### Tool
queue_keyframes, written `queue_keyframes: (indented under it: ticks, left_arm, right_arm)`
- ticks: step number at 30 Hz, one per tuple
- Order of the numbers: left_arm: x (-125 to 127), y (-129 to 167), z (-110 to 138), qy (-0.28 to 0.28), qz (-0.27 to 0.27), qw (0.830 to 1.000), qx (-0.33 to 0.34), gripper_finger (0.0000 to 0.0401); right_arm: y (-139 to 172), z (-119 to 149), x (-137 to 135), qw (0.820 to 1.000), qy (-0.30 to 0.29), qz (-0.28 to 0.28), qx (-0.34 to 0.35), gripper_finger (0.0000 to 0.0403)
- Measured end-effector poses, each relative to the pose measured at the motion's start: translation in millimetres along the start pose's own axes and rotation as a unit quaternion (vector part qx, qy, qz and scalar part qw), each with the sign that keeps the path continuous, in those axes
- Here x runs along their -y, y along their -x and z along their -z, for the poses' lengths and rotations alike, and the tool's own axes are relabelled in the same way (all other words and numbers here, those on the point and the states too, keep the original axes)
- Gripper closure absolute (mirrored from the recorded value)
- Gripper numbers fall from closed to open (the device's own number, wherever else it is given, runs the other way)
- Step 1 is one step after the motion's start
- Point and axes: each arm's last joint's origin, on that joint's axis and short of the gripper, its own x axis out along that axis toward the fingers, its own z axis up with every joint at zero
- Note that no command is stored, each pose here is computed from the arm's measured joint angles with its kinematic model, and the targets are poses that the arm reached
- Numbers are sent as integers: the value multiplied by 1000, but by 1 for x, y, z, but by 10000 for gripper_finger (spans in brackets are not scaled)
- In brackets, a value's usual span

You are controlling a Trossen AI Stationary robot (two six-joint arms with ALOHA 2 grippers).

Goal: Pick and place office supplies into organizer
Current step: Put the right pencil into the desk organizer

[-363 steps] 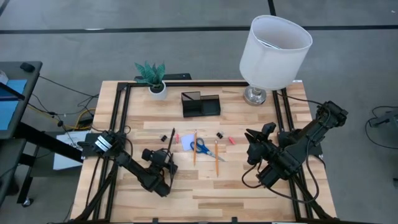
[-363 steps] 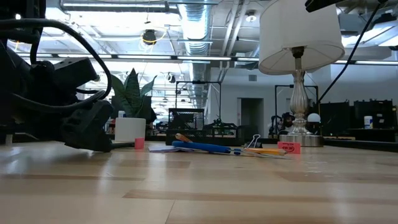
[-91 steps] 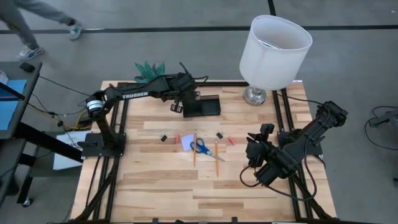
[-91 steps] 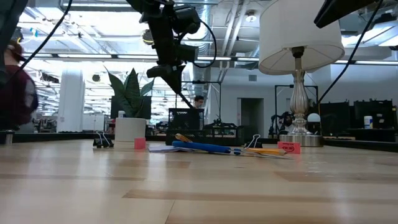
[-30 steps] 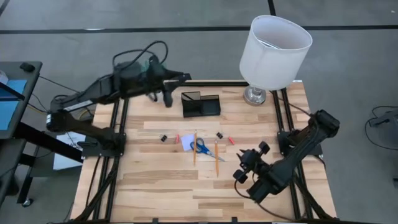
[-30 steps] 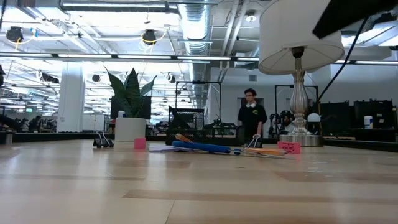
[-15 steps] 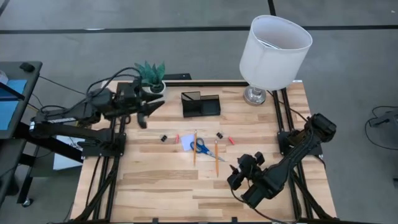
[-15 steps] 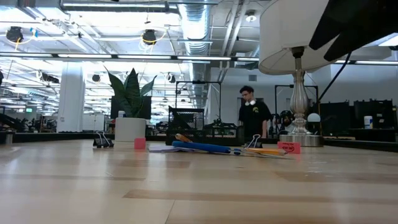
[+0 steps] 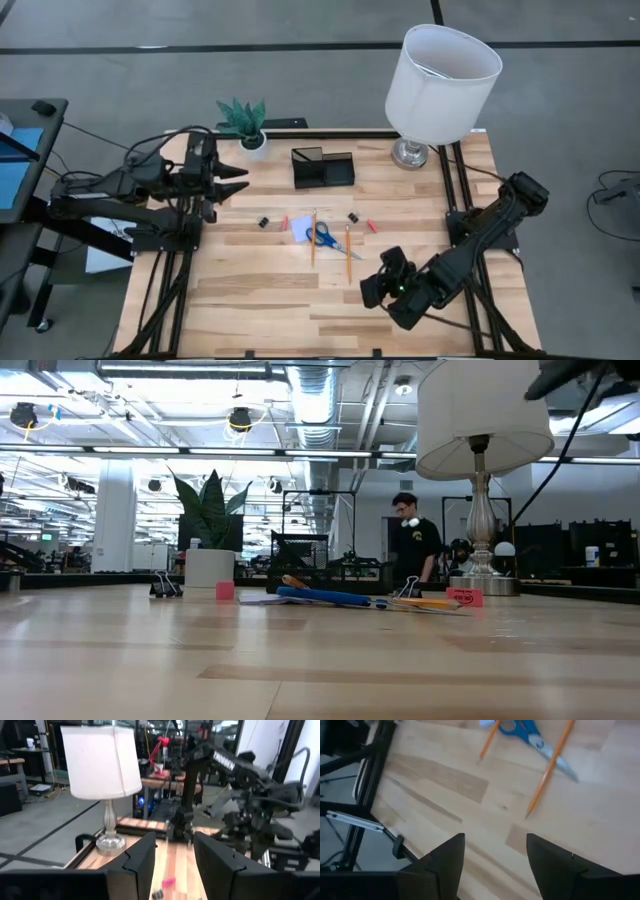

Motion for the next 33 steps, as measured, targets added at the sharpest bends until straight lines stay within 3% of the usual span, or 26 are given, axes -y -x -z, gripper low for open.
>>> queue_keyframes:
  ticks: [6, 11, 16, 19, 21, 25, 33]
  left_arm:
    - [1, 8, 1, -2, 10, 1000, -9, 275]
    - [3, 14, 1, -1, 20, 1000, -10, 275]
    - [3, 17, -2, 10, 23, 1000, 7, 275]
    - [3, 18, -4, 16, 24, 999, 15, 275]
    - [3, 18, -4, 16, 24, 999, 16, 275]
    - [3, 16, -3, 30, 24, 999, 11, 275]
    - [2, 16, 6, 49, 15, 998, -33, 275]
  right_arm:
    - [-26, 21, 28, 999, -50, -8, -14, 202]
    - [-52, 35, 51, 989, -73, -125, 41, 210]
    - [-27, 31, 48, 976, -16, -204, 76, 226]
    - [-15, 32, 58, 976, 9, -202, 80, 230]
    - [-14, 34, 66, 978, -11, -194, 70, 229]
    - [-33, 42, 88, 981, -72, -172, 60, 230]
    - [-67, 47, 101, 982, -103, -155, 40, 225]
